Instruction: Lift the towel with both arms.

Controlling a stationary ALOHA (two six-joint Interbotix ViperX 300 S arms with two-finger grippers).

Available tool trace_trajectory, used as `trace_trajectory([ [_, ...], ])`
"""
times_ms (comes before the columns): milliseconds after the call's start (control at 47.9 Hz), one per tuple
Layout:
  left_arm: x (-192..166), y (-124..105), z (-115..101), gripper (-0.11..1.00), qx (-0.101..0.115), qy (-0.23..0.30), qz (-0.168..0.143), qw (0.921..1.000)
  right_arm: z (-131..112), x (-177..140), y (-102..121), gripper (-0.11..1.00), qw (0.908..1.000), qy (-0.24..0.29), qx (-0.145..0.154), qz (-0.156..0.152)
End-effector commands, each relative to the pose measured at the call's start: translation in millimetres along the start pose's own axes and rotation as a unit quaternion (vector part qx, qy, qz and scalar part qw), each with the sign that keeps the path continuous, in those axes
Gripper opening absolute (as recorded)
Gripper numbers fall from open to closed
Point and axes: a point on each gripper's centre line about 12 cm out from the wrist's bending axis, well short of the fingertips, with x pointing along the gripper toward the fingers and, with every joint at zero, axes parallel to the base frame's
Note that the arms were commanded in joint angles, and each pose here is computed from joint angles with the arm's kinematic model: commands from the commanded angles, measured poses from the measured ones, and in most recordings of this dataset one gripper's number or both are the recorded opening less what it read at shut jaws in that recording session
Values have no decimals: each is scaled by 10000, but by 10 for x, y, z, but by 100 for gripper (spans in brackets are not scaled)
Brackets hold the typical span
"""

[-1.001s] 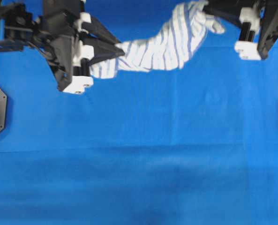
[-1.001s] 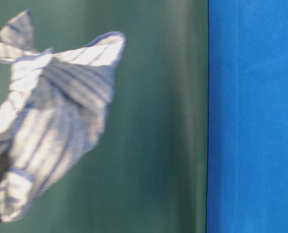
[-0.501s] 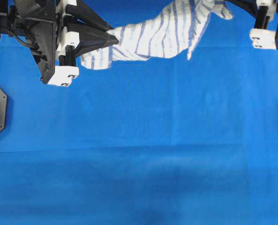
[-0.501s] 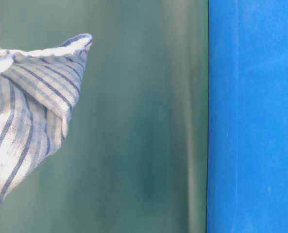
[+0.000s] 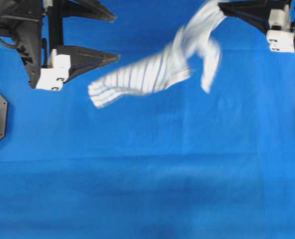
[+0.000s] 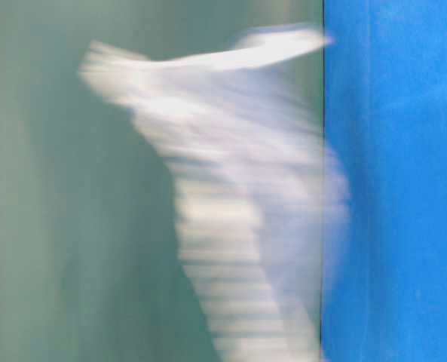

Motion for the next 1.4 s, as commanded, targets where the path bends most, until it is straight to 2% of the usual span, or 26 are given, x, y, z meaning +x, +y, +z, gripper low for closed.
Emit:
trace_trajectory([
  [0,-86,2,102,91,22,-253,6,9997,107,-74,-15,64,9998,-191,2,-12],
  [125,-69,3,83,92,22,-238,7,9997,85,-64,-12,66,9999,-161,29,-8],
  [250,12,8,-38,92,35,-123,10,9999,-36,-4,15,66,9999,-85,50,31],
  [647,304,121,-757,92,9,95,165,9998,-768,317,166,66,9989,341,250,216],
  [1148,745,173,-1704,92,-8,845,216,9962,-1694,709,323,66,9934,984,435,403],
  [1377,949,193,-2105,92,-4,1158,232,9930,-2024,860,380,66,9913,1130,465,494],
])
